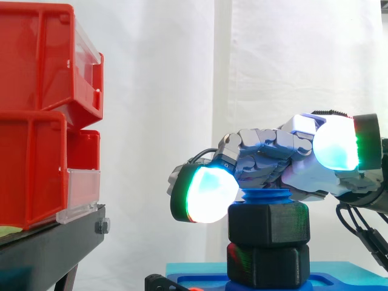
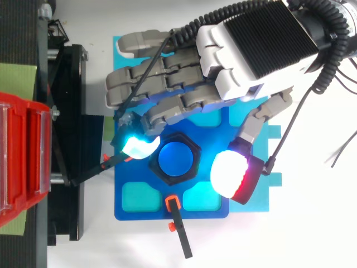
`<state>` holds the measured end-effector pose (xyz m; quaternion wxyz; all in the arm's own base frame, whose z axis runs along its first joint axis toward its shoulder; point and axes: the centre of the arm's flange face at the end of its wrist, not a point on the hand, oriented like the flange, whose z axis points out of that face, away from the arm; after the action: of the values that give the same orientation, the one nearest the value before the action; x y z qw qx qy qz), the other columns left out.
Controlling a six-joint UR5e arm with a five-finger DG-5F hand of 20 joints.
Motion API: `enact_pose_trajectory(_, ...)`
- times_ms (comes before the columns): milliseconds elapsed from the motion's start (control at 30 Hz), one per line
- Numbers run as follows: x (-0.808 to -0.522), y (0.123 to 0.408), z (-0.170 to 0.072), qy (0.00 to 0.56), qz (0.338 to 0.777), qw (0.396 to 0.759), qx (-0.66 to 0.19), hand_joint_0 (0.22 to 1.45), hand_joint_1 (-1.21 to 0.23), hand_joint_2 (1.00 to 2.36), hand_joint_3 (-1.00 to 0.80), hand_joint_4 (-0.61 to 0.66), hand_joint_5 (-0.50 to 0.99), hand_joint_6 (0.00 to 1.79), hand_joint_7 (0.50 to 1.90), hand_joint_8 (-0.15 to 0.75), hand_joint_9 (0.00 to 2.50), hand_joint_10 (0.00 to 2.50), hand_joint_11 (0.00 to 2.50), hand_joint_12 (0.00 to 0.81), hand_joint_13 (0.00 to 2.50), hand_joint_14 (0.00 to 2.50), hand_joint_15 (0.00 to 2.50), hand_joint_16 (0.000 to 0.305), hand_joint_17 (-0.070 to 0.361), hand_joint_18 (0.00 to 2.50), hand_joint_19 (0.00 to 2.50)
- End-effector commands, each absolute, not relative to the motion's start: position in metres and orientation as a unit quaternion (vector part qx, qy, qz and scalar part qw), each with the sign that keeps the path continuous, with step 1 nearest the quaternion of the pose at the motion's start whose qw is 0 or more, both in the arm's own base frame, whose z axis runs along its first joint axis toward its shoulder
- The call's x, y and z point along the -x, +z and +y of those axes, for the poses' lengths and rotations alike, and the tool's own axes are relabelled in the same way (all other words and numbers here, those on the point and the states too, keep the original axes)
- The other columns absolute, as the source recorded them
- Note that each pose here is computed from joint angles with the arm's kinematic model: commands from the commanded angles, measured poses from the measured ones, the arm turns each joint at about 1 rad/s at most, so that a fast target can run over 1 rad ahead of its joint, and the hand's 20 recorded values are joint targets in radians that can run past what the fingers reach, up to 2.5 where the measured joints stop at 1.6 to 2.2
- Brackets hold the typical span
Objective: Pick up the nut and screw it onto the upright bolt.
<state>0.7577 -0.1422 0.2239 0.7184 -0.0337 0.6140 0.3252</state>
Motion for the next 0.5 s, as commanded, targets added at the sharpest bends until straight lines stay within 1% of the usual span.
enact_pose_trajectory(0, -0.7578, 0.2238, -0.1418, 0.325, 0.613, 0.719, 0.034, 0.43, -0.14, 1.0, -0.5, 0.26, -0.1, 0.5, 1.16, 0.273, 0.39, 0.0, 0.0, 0.318, 0.3, 0.0, 0.0, 0.033, 0.074, 0.0, 0.0)
enact_pose_trajectory(33, -0.7576, 0.2238, -0.1429, 0.325, 0.613, 0.719, 0.034, 0.43, -0.14, 1.0, -0.5, 0.26, -0.09, 0.5, 1.24, 0.276, 0.4, 0.0, 0.0, 0.318, 0.32, 0.0, 0.0, 0.033, 0.073, 0.0, 0.0)
enact_pose_trajectory(67, -0.7578, 0.2238, -0.1418, 0.325, 0.613, 0.719, 0.035, 0.44, -0.15, 1.0, -0.5, 0.25, -0.09, 0.5, 1.26, 0.277, 0.4, 0.0, 0.0, 0.316, 0.33, 0.0, 0.0, 0.032, 0.072, 0.0, 0.0)
enact_pose_trajectory(133, -0.7577, 0.224, -0.1429, 0.322, 0.613, 0.721, 0.036, 0.44, -0.16, 1.0, -0.5, 0.24, -0.07, 0.5, 1.41, 0.284, 0.45, 0.0, 0.0, 0.31, 0.35, 0.0, 0.0, 0.031, 0.069, 0.0, 0.0)
enact_pose_trajectory(167, -0.7577, 0.224, -0.1429, 0.321, 0.613, 0.721, 0.037, 0.44, -0.16, 1.0, -0.5, 0.24, -0.07, 0.5, 1.42, 0.286, 0.46, 0.0, 0.0, 0.312, 0.37, 0.0, 0.0, 0.03, 0.069, 0.0, 0.0)
enact_pose_trajectory(200, -0.7577, 0.224, -0.1429, 0.32, 0.613, 0.722, 0.038, 0.44, -0.16, 1.0, -0.5, 0.24, -0.06, 0.51, 1.47, 0.289, 0.48, 0.0, 0.0, 0.309, 0.38, 0.0, 0.0, 0.03, 0.067, 0.0, 0.0)
enact_pose_trajectory(233, -0.7576, 0.2242, -0.1441, 0.319, 0.612, 0.723, 0.039, 0.44, -0.17, 1.0, -0.5, 0.24, -0.06, 0.52, 1.45, 0.291, 0.5, 0.0, 0.0, 0.307, 0.38, 0.0, 0.0, 0.03, 0.067, 0.01, 0.0)
enact_pose_trajectory(333, -0.7574, 0.2242, -0.1453, 0.315, 0.612, 0.724, 0.041, 0.45, -0.19, 1.0, -0.5, 0.23, -0.05, 0.62, 1.32, 0.301, 0.57, 0.0, 0.0, 0.295, 0.42, 0.0, 0.0, 0.028, 0.062, 0.07, 0.0)
enact_pose_trajectory(400, -0.7572, 0.2242, -0.1464, 0.313, 0.612, 0.725, 0.041, 0.45, -0.2, 1.0, -0.5, 0.2, -0.05, 0.65, 1.26, 0.302, 0.61, 0.0, 0.0, 0.292, 0.45, 0.0, 0.0, 0.026, 0.059, 0.09, 0.0)
enact_pose_trajectory(467, -0.757, 0.2242, -0.1476, 0.312, 0.612, 0.725, 0.041, 0.45, -0.21, 1.0, -0.5, 0.18, -0.03, 0.67, 1.25, 0.297, 0.67, 0.0, 0.0, 0.282, 0.49, 0.0, 0.0, 0.025, 0.056, 0.13, 0.0)
